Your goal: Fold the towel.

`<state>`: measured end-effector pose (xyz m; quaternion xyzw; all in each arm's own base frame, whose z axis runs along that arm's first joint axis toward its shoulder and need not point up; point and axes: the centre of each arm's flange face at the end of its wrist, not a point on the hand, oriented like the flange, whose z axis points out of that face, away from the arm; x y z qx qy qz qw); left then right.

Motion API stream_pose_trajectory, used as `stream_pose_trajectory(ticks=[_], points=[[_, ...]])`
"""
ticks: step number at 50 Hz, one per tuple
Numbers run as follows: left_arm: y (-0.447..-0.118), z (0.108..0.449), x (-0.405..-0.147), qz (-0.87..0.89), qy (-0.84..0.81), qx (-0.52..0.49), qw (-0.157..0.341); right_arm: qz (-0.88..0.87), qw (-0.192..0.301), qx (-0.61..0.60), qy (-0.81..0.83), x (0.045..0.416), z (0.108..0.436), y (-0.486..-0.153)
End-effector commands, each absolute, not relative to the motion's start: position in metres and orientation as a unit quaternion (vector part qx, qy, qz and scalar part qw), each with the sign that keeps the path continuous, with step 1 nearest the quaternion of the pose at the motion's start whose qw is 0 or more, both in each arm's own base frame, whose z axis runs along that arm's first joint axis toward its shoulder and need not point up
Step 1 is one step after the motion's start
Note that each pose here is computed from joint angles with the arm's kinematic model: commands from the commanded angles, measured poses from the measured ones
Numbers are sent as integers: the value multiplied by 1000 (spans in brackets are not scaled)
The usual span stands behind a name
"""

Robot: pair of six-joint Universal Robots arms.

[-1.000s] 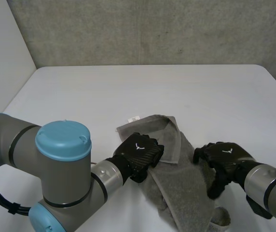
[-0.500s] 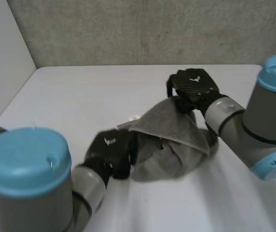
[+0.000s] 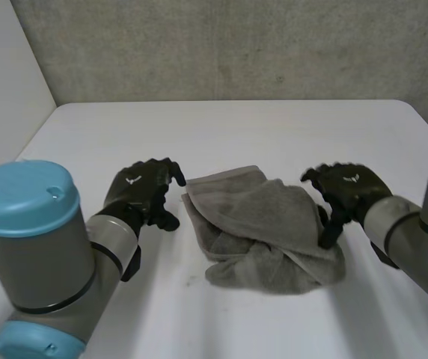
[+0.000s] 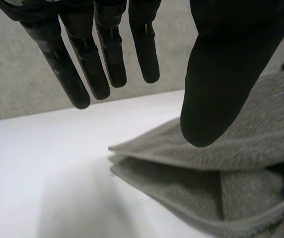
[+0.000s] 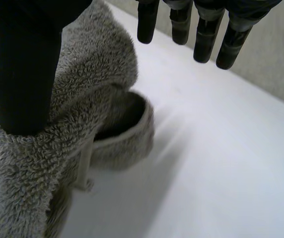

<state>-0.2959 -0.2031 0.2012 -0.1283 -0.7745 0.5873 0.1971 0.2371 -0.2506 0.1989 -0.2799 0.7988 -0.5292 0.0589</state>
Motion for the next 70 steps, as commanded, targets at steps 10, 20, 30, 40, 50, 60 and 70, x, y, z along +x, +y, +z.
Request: stream_pose_trajectory(ticks=[10,20,30,40,50,60,70], points=[[-208,141,-326,571,-747,-260,220,-495,64,-228,836,197,163,-240],[-237,144,-354,642,-673,-289,226,-488,76,-230,839,196,161,-238],[-229,115,-367,573,-688,-350,276,-489,79,-232,837,196,161,-237],[-230,113,-371,569,-689,-354,277,-491,76,-227,838,193,162,-241],[-233,110,-375,567,-691,-354,275,-492,73,-224,838,191,161,-243],[-235,125,-379,575,-692,-352,259,-512,61,-211,831,184,173,-255],[-243,174,-367,612,-684,-320,236,-533,55,-205,819,182,187,-255]])
